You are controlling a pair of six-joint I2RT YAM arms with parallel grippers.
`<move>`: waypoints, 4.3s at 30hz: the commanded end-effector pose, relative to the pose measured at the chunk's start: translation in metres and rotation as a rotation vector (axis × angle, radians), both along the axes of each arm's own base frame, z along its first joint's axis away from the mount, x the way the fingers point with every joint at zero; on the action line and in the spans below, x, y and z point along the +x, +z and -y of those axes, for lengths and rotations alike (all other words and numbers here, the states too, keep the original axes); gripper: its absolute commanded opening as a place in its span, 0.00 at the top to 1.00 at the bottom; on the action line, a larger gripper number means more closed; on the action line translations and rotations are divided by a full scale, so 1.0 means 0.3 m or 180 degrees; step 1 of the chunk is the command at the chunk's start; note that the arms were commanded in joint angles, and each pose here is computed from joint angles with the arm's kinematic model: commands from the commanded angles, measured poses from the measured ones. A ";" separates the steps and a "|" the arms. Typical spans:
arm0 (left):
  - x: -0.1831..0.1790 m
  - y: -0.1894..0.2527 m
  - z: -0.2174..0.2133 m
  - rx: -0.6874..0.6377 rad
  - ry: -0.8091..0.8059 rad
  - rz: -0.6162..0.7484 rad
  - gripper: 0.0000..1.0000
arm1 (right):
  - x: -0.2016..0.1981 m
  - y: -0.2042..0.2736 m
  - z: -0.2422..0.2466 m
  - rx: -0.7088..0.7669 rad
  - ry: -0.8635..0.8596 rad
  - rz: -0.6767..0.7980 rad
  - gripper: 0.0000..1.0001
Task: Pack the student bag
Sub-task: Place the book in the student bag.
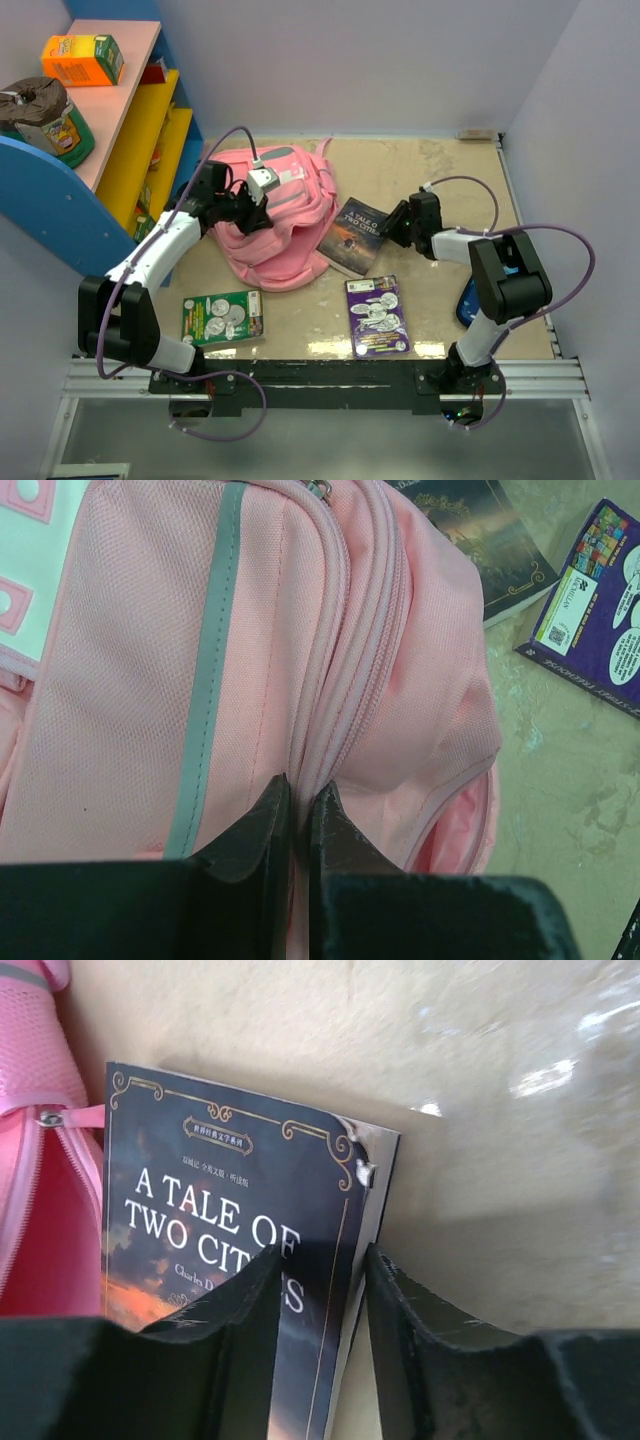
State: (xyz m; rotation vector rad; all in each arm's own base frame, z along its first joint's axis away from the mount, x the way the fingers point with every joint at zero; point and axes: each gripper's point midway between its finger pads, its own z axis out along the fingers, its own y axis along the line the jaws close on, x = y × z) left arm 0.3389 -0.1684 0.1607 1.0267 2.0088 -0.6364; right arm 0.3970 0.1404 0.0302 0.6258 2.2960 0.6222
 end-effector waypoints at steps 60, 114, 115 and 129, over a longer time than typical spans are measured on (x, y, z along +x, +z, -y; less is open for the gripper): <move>-0.015 0.067 0.056 -0.0317 -0.0242 0.0008 1.00 | -0.294 0.328 -0.763 0.1670 0.0980 0.0457 0.71; -0.111 0.246 0.151 -0.1066 -0.0819 -0.0657 1.00 | -0.354 0.413 -0.235 -0.0898 0.0519 0.0486 0.01; -0.110 0.246 0.150 -0.1059 -0.0813 -0.0655 1.00 | -0.384 0.366 -0.188 -0.0988 0.0411 0.0366 0.01; -0.096 0.225 0.145 -0.1025 -0.0716 -0.0640 1.00 | -0.635 0.158 -0.049 -0.0821 0.0300 -0.0303 0.01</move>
